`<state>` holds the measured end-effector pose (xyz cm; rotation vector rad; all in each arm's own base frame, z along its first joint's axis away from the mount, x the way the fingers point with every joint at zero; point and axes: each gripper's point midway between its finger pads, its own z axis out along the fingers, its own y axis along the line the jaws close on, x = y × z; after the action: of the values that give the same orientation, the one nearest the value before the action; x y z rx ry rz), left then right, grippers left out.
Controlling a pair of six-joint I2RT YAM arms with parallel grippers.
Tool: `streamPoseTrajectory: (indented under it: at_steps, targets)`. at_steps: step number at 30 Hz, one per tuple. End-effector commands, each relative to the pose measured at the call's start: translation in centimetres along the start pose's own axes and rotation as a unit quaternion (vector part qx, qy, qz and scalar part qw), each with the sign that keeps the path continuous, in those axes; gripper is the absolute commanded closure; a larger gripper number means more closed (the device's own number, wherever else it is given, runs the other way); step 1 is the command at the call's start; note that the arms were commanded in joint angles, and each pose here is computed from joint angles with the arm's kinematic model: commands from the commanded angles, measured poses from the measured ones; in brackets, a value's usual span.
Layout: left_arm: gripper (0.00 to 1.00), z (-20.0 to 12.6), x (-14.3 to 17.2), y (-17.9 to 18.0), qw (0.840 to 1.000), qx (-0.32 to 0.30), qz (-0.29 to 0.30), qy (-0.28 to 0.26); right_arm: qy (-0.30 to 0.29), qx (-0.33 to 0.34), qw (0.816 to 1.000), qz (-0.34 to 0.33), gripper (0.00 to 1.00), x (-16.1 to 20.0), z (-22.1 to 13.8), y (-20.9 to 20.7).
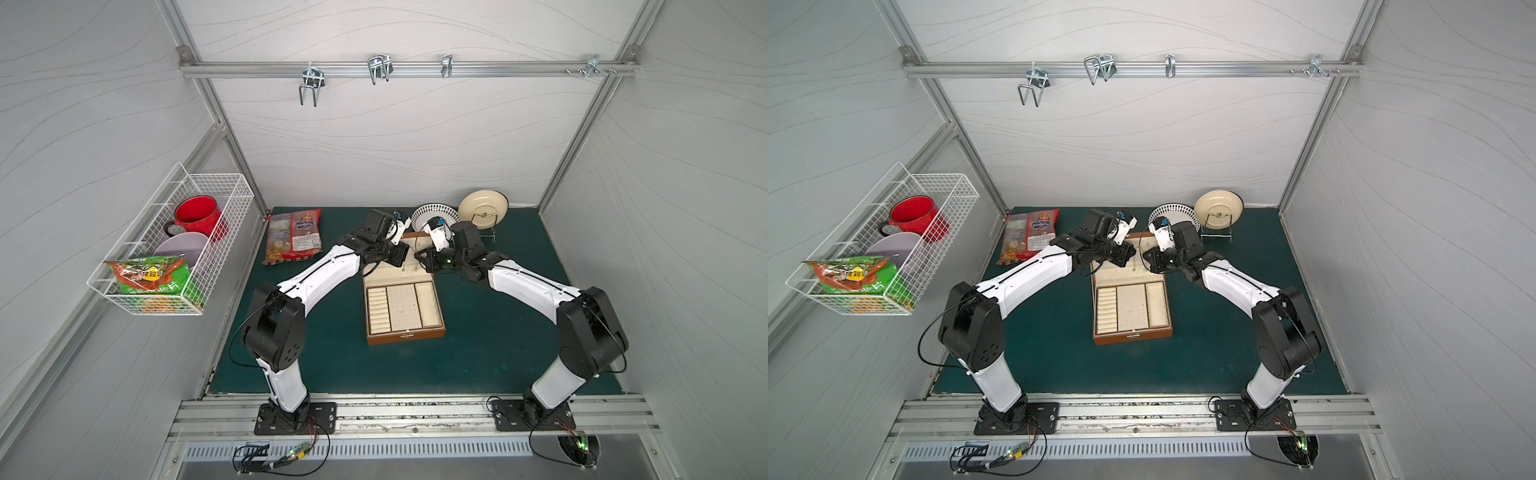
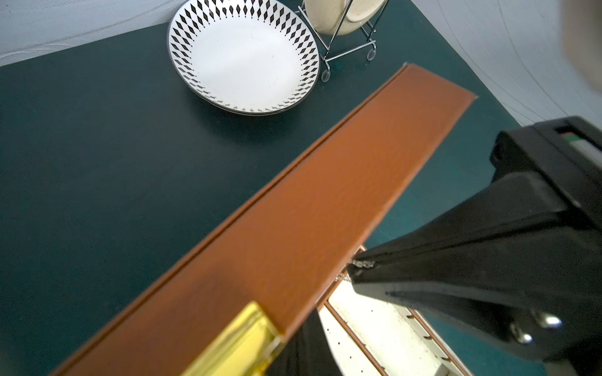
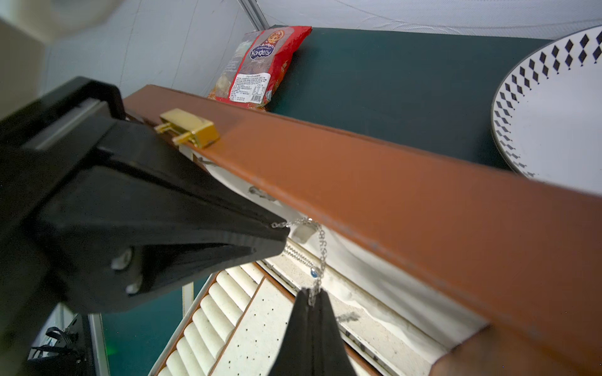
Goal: Put jewelry chain into jewelry box
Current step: Hang the necklace on the jewelry box clasp.
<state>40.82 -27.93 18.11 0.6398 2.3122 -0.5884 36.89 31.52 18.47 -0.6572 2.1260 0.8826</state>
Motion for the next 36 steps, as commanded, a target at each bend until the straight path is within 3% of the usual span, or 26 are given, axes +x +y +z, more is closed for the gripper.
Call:
streamPoseTrajectory:
  at_steps: [1,18,26,36]
  targets:
    - [1.0,-0.6,-1.0,-0.4,1.0,0.01,0.001,-0.019,0.005,0.002,1.0,-0.001,1.0,-0.1,0.5,-0.1]
    - [1.0,0.1,-0.8,-0.4,1.0,0.018,-0.007,-0.017,0.002,0.009,1.0,-0.003,1.0,-0.7,0.8,-0.4]
    - [0.83,-0.7,-1.7,-0.5,0.999,0.013,-0.007,-0.028,0.001,0.009,1.0,-0.004,1.0,-1.0,1.1,-0.4]
    - [0.81,-2.9,-2.6,-0.7,0.999,-0.001,-0.001,-0.047,0.01,0.017,1.0,-0.002,1.0,-0.1,1.5,-1.0]
